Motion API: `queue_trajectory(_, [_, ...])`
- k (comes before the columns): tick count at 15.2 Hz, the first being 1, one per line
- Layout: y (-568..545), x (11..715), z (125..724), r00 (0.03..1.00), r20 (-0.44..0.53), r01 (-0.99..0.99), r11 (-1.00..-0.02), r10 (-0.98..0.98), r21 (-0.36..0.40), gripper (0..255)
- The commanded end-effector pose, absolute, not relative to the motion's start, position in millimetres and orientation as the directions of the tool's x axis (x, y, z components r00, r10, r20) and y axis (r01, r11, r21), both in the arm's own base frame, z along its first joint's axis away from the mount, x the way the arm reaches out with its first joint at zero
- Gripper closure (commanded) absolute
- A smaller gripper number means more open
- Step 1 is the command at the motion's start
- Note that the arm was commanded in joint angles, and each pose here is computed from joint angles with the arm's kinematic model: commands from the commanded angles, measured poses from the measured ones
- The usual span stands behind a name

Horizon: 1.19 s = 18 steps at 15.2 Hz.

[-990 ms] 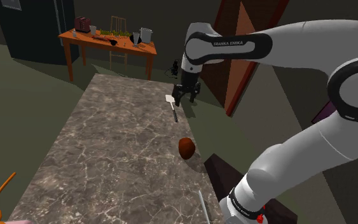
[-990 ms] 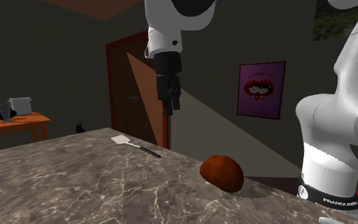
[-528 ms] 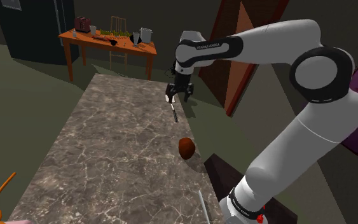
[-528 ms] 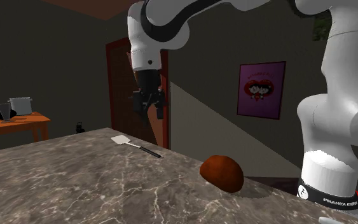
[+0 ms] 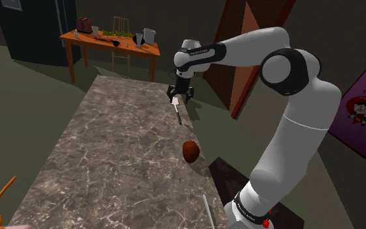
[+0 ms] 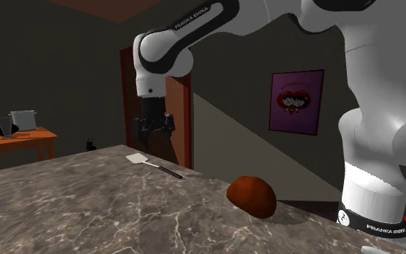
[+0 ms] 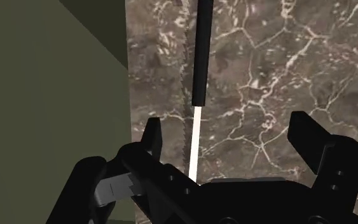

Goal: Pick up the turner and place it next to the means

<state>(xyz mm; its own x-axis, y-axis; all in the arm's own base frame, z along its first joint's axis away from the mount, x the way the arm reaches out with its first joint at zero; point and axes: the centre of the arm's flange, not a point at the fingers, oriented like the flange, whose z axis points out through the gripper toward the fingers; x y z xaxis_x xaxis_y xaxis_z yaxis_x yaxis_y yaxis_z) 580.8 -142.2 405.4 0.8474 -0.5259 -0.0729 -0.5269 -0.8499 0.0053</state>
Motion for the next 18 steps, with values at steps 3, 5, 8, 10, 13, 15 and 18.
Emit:
queue_trajectory(3, [-182,609,380,0.789,-0.067,-0.611,-0.791,-0.610,0.001,0])
queue_trajectory(5, [-185,610,373,0.785,-0.066,-0.617,-0.787,-0.616,0.001,0])
queue_trajectory(8, [-184,610,357,0.785,-0.066,-0.617,-0.787,-0.616,0.001,0])
queue_trajectory(10, [-183,609,347,0.785,-0.066,-0.617,-0.787,-0.616,0.001,0])
queue_trajectory(13, [-183,609,338,0.785,-0.066,-0.617,-0.787,-0.616,0.001,0])
queue_trajectory(15, [-183,609,338,0.785,-0.066,-0.617,-0.787,-0.616,0.001,0])
queue_trajectory(18, [-183,609,338,0.785,-0.066,-0.617,-0.787,-0.616,0.001,0])
